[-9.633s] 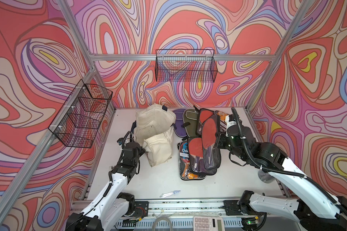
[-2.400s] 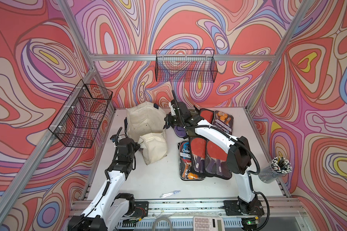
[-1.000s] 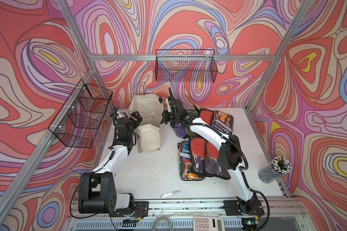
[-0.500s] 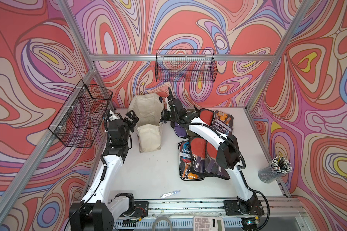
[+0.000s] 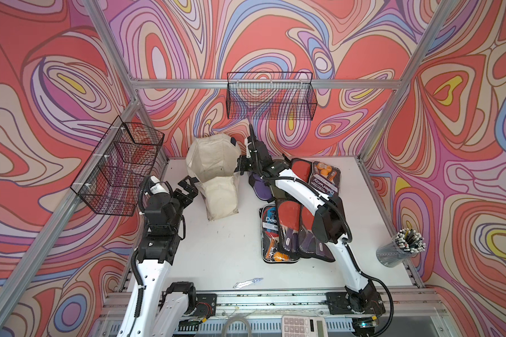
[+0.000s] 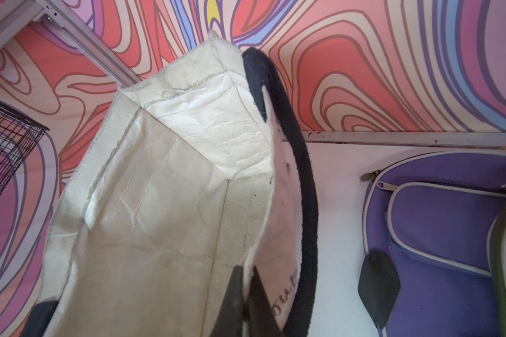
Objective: Remove the ping pong set from the canvas bag
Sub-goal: Move the canvas bag to the center of the board.
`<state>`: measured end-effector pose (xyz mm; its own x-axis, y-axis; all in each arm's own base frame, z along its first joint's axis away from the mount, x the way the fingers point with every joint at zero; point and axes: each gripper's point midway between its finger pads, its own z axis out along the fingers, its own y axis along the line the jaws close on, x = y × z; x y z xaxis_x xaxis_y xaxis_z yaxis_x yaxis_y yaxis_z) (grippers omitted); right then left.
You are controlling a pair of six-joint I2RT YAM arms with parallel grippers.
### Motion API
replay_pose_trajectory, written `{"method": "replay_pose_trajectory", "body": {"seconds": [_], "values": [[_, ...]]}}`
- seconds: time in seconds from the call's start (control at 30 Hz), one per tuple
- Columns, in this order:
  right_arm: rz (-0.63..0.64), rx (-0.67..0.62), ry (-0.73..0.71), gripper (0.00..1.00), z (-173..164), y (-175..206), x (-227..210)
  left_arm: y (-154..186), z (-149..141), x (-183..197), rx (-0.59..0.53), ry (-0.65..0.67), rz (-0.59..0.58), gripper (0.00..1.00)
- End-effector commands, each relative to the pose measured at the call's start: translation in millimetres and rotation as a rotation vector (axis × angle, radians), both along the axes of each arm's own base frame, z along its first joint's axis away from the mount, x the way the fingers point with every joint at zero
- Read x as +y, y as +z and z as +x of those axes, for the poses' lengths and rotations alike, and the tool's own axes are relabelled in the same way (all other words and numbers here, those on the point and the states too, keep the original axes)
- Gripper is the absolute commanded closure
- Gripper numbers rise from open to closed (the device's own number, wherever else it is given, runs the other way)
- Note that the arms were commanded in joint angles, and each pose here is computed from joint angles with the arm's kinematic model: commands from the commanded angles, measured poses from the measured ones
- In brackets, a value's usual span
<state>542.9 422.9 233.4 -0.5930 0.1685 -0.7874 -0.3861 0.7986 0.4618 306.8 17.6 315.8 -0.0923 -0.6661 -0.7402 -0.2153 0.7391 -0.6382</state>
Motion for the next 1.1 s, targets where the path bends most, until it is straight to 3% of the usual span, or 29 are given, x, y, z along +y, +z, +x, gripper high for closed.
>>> {"method": "replay_pose_trajectory", "body": {"seconds": [0.0, 0.57, 0.63, 0.8, 0.9, 1.07], "values": [[0.048, -0.05, -0.035, 1.0, 18.1, 9.4, -3.2, -29.0, -15.9, -2.5, 0.112, -0.026, 0.019, 0.0], [0.178, -0.136, -0.06, 1.0, 51.0, 8.0, -11.0, -57.2, -37.7, -8.4, 0.16, -0.061, 0.019, 0.0], [0.18, -0.145, -0.052, 0.89, 49.6, 10.5, -10.7, -59.3, -38.4, -8.8, 0.16, -0.064, 0.02, 0.0], [0.175, -0.184, -0.034, 0.38, 44.1, 25.6, -13.6, -64.7, -41.1, -6.7, 0.169, -0.058, 0.042, 0.0], [0.169, -0.207, -0.025, 0.28, 41.5, 36.9, -15.7, -69.3, -41.1, -7.1, 0.178, -0.061, 0.044, 0.0], [0.164, -0.258, -0.011, 0.24, 30.3, 64.5, -21.9, -75.3, -40.7, -6.1, 0.189, -0.064, 0.071, 0.0]]}}
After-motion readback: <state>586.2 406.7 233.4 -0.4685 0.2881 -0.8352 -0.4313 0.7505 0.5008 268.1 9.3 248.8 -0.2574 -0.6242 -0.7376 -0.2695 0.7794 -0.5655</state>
